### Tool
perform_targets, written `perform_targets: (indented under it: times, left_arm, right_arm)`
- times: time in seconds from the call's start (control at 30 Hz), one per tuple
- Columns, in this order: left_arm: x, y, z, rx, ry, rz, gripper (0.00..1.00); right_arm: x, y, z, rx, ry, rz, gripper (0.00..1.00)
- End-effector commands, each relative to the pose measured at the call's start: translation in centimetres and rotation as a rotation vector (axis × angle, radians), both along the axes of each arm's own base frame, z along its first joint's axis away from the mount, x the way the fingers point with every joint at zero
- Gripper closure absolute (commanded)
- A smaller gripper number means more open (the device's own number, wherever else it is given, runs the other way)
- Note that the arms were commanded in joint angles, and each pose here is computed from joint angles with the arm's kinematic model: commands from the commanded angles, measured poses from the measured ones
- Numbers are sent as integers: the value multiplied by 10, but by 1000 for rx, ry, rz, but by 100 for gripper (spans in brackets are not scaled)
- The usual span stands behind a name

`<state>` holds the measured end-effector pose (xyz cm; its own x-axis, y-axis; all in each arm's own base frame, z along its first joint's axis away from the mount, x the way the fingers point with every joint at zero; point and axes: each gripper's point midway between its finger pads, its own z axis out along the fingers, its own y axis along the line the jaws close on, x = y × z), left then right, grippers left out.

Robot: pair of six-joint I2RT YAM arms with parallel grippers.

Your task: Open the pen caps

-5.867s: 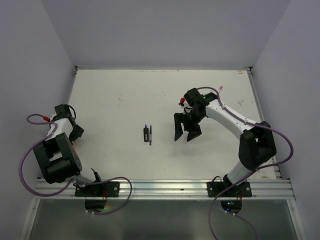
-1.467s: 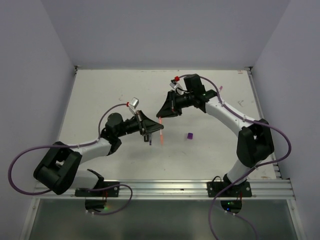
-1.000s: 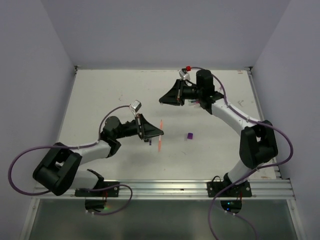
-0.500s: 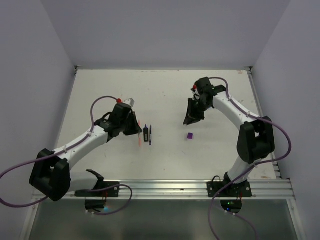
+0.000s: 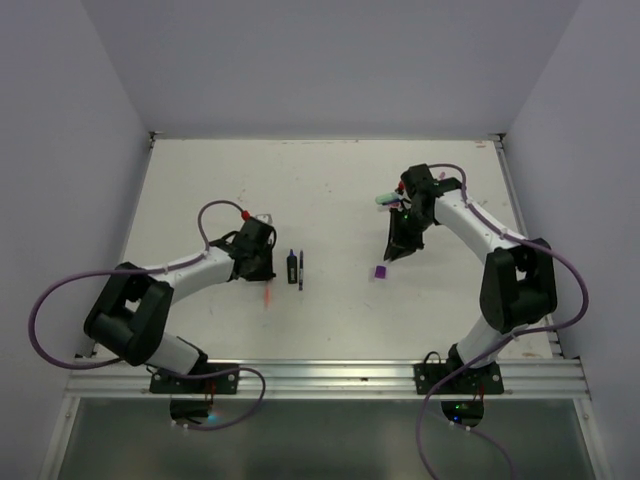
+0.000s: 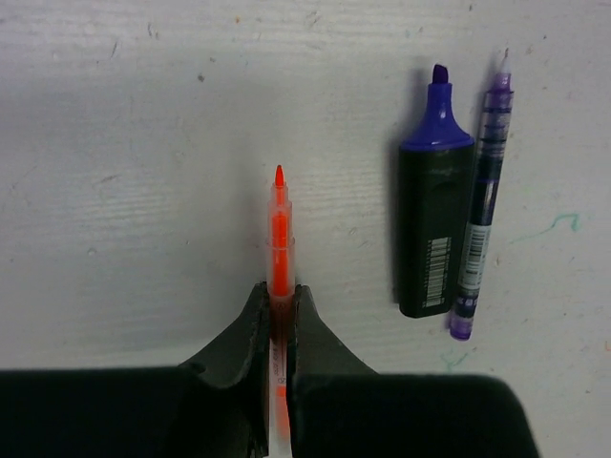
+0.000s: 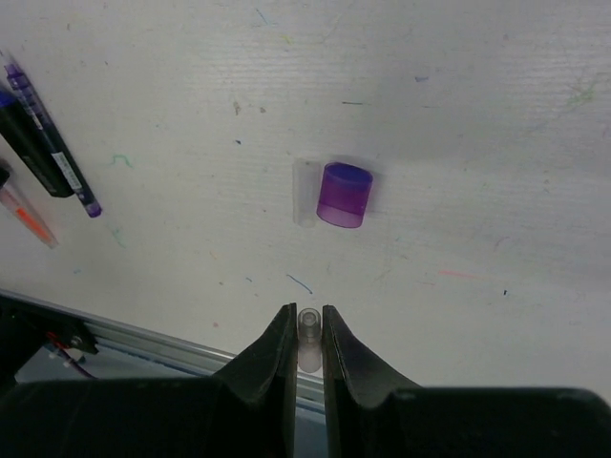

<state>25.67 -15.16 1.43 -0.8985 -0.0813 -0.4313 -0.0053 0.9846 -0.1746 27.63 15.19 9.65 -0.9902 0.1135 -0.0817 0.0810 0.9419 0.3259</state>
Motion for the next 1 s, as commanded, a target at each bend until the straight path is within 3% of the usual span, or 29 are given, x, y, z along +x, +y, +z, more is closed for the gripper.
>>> perform_targets:
  times: [0.0,0.2,0.73,0.97]
  left_arm:
    - [26,-12,8,-31,-79,-21,100]
    - [31,-25,3,-68,-56,-49,100]
    - [20,-37,-13,-102,87,-16,100]
    - [14,-27,-18,-67,110,6,90]
  right_arm:
    - [-4,-16,1,-53,-4,-10,100]
    - [-3,-32,-16,-119,35,-20,100]
    - [3,-25,-54,-96,87,-15,100]
    - [1,-25,-66,-101,105,-13,100]
